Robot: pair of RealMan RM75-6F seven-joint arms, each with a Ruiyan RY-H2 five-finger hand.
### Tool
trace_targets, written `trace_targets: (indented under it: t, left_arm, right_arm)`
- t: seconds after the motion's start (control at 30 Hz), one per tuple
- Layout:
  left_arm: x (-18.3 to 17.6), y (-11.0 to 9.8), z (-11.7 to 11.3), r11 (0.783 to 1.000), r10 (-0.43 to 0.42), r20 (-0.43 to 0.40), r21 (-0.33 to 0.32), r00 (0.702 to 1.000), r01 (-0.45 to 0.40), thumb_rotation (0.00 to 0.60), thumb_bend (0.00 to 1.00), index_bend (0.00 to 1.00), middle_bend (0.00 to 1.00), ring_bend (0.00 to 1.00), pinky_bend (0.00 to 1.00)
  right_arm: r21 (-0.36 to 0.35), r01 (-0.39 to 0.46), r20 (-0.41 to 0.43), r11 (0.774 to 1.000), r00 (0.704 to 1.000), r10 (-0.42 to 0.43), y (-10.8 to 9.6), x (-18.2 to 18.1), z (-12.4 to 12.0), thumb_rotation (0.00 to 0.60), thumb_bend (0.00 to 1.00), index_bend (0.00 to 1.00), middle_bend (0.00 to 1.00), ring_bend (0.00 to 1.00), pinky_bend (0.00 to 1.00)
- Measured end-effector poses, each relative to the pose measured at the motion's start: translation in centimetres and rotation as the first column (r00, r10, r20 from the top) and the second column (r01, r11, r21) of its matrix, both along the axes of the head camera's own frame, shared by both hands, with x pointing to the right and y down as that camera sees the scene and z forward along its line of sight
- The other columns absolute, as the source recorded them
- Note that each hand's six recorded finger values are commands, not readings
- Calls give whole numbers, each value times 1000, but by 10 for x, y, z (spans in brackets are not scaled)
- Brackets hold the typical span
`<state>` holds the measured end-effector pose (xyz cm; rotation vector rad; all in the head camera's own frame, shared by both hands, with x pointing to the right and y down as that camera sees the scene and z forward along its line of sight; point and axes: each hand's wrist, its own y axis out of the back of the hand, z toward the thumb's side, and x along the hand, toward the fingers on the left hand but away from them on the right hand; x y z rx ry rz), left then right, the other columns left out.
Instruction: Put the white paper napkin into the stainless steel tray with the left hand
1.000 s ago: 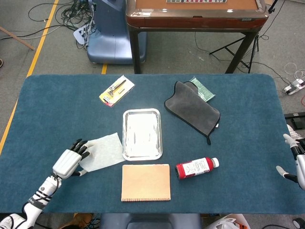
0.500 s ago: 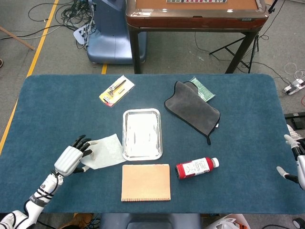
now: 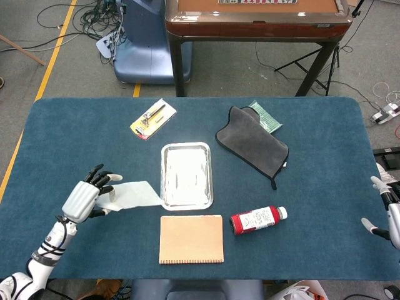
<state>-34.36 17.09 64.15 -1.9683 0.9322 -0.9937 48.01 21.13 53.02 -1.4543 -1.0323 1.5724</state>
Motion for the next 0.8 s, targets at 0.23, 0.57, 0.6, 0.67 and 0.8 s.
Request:
trace_targets:
  t: [0.23, 0.57, 0.6, 0.67, 0.8]
  left_arm:
    - [10, -21, -13, 999, -24, -42, 37, 999, 26, 600, 312, 682, 328, 215, 67]
    - [58, -48, -30, 994, 21, -56, 104, 998, -15, 600, 311, 669, 330, 216, 67]
    - [63, -49, -30, 994, 26, -51, 107, 998, -21, 600, 311, 668, 330, 216, 67]
    - [76, -49, -28, 993, 41, -35, 112, 999, -37, 600, 311, 665, 330, 216, 67]
    - [105, -45, -18, 992, 69, -11, 108, 998, -68, 600, 311, 657, 330, 214, 67]
  right_arm:
    - [2, 1, 4, 1000, 1000, -1, 1, 0, -1, 600, 134, 136, 258, 160, 212]
    - [5, 9, 9, 1000, 1000, -9, 1, -2, -2, 600, 134, 135, 258, 160, 212]
    - [5, 5, 9, 1000, 1000, -5, 2, -1, -2, 600, 134, 135, 258, 160, 212]
    - [4, 0, 9, 1000, 1000, 0, 3, 0, -2, 600, 134, 136, 258, 160, 212]
    - [-1, -10, 8, 1000, 1000, 10, 6, 4, -2, 600, 134, 136, 258, 160, 212]
